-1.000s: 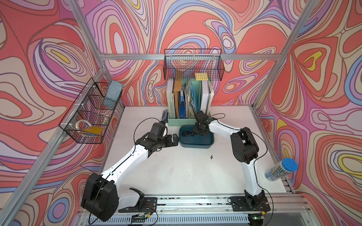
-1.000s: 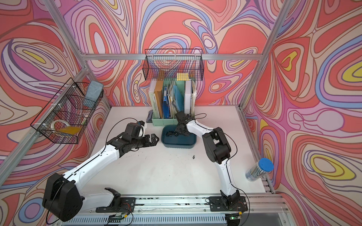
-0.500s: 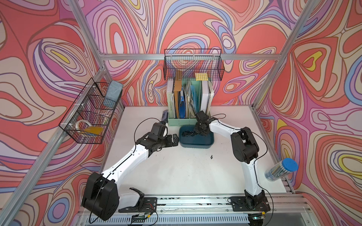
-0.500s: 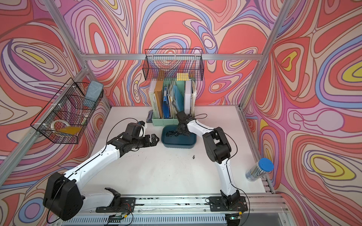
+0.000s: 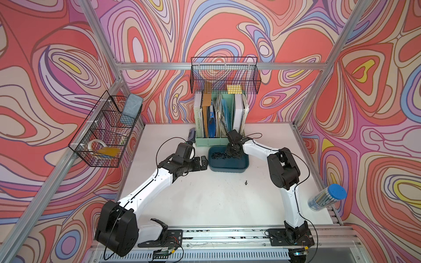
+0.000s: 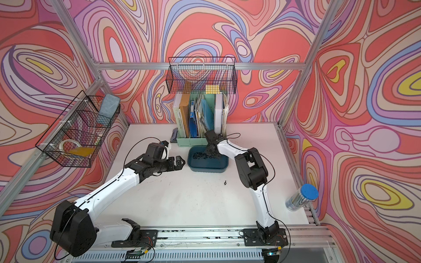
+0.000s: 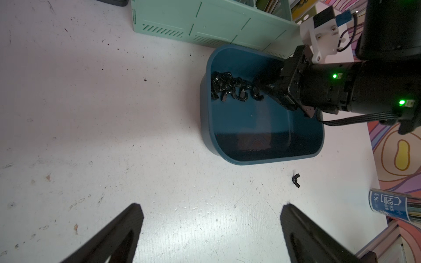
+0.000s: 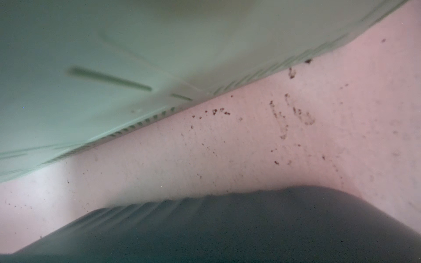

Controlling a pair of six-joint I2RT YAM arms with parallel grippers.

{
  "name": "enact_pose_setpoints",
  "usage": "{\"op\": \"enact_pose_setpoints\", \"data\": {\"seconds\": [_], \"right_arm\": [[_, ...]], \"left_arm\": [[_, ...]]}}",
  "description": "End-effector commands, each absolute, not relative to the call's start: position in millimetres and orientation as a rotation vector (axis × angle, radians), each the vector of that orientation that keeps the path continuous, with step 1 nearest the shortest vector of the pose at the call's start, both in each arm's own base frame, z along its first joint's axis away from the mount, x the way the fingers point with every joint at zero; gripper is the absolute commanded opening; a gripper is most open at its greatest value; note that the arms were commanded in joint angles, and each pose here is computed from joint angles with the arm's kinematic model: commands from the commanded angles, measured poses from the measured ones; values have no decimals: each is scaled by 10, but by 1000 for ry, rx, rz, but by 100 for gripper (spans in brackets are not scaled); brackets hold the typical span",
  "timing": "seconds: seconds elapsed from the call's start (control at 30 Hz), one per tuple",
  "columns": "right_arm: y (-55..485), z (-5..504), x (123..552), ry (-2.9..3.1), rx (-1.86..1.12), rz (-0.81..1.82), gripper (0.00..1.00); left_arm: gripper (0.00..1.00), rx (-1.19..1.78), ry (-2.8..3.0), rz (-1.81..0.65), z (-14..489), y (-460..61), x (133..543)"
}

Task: Take out the wing nut from the storage box
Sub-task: Pick up the wing nut from the storage box, then place the wing nut at the center of the board.

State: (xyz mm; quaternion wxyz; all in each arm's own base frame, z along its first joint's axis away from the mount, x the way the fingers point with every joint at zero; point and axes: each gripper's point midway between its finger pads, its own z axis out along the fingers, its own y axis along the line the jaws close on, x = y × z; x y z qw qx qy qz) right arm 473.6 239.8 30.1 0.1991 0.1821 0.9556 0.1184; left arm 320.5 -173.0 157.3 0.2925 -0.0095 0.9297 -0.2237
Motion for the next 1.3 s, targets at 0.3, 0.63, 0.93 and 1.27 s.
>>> {"op": "enact_pose_setpoints", "data": {"seconds": [0.3,0.63,0.93,1.27], "right_arm": [[2278,524,4701,2647,451,287,0],[2170,932,4427,2637,306,281,0],[2102,1236,3857,2657,179,229,0],[1990,1229,3214,2683,110,232,0]], "left_arm": [[99,-1,2487,-613,1578,-1770,3187],[99,21,2481,-649,1578,-1822,3182],[99,41,2474,-697,1594,-1895,3189],[99,54,2476,-716,1616,-1927,3165]]}}
